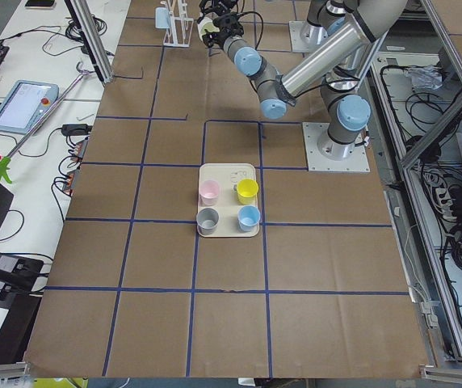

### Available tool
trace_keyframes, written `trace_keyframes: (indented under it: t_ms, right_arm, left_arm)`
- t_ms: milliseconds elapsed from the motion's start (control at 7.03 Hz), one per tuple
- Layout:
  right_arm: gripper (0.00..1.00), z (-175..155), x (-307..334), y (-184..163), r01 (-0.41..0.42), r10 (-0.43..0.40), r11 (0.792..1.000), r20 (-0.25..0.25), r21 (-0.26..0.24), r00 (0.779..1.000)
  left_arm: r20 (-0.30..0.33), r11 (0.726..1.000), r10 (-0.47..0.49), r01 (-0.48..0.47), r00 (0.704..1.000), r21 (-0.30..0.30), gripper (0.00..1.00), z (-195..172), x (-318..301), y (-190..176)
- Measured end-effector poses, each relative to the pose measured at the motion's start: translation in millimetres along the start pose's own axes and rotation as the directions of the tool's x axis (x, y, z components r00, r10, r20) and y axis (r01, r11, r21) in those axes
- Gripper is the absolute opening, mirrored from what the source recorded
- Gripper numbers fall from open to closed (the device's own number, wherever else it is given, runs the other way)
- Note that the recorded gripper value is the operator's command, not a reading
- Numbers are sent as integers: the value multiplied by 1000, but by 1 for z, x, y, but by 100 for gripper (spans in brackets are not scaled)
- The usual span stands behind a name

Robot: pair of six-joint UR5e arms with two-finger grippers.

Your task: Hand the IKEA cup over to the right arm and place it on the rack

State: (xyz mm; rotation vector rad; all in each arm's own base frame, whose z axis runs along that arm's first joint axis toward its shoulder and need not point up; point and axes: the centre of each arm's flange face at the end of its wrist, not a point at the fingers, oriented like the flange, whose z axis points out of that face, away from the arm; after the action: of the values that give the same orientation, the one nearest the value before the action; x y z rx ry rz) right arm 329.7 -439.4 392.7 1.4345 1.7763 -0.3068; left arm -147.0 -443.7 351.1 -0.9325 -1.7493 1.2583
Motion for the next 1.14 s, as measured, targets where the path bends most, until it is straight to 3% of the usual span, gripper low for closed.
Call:
trace_keyframes:
  t_ms: [427, 569, 712, 854, 996, 1139]
  right_arm:
    - [17, 10, -17, -10, 19, -19, 1000, 21, 13, 1000]
    - [16, 21, -32, -26, 44, -46, 998, 34, 36, 998]
    - [14, 26, -52, -53, 102, -106, 992, 54, 75, 993]
    - [13, 24, -71, -85, 195, -204, 973, 65, 126, 977]
    - [13, 20, -84, -115, 287, -301, 942, 59, 175, 952]
    - [11, 15, -93, -143, 372, -390, 902, 41, 221, 920]
  left_arm:
    - [177, 998, -58, 53, 982, 32, 98, -63, -44, -8]
    - [270, 993, -119, 117, 955, 24, 99, -76, -56, -17]
    - [400, 978, -195, 207, 895, 13, 99, -86, -76, -25]
    - [520, 950, -267, 311, 812, 3, 99, -94, -99, -32]
    - [613, 906, -319, 422, 723, -27, 99, -98, -121, -38]
    - [701, 839, -329, 536, 633, -90, 99, -93, -136, -44]
